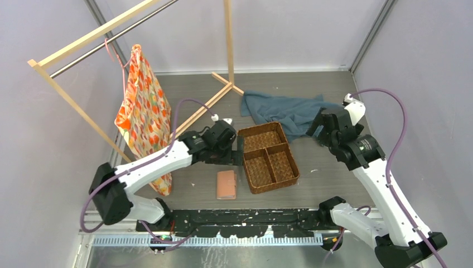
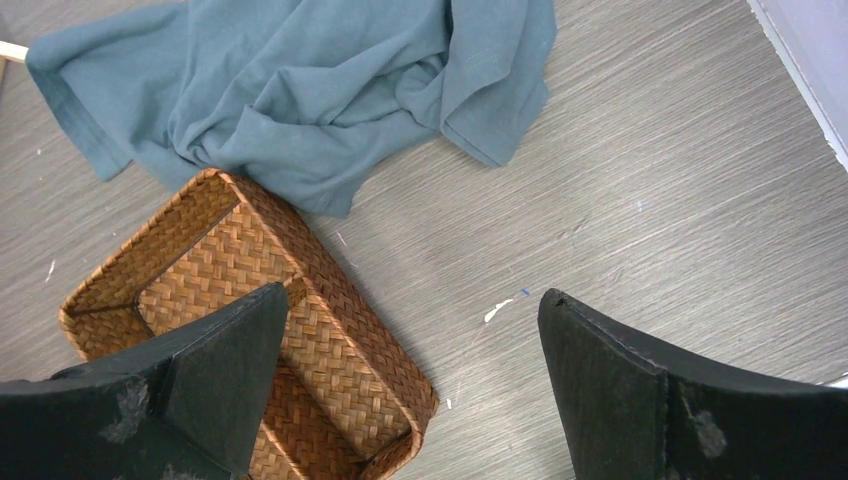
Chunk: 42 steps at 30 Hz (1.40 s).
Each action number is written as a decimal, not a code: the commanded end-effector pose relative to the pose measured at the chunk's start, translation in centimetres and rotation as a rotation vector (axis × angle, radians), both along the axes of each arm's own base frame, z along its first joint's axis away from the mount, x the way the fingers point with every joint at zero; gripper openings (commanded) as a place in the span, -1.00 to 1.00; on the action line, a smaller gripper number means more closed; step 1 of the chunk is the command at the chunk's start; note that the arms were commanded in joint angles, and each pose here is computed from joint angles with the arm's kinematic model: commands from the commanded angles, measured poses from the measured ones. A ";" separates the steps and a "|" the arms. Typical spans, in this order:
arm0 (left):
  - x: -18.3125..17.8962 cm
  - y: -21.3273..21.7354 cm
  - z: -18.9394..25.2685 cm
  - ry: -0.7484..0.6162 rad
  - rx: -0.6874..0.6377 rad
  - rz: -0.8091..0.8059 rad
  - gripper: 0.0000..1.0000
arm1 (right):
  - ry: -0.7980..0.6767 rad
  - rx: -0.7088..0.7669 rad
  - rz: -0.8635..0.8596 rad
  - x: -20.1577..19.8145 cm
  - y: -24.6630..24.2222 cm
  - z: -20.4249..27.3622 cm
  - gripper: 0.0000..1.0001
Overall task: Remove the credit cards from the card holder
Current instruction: Move the storage box to the center of the board.
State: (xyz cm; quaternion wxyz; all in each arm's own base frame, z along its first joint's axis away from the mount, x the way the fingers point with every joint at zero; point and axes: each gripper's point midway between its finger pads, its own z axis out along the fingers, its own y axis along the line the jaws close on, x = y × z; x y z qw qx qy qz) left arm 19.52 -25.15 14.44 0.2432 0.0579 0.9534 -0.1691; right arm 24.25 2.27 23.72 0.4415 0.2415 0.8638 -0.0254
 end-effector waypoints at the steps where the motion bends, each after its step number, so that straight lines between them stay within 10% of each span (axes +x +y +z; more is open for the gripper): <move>1: -0.3 -5.9 -0.4 0.093 -0.186 -0.115 1.00 | -0.042 0.031 -0.011 -0.6 -0.2 0.8 1.00; 21: 0.1 -18.0 0.4 0.100 -0.396 -0.433 0.98 | -0.045 0.044 -0.005 -3.7 -1.1 1.6 1.00; 34: -1.4 1.8 -1.4 -0.045 0.197 0.044 0.80 | -0.039 0.077 0.031 -2.6 0.2 0.4 1.00; 42: -5.3 0.4 -4.0 -0.129 0.382 0.020 0.72 | -0.006 0.096 0.056 -1.2 1.4 -0.3 1.00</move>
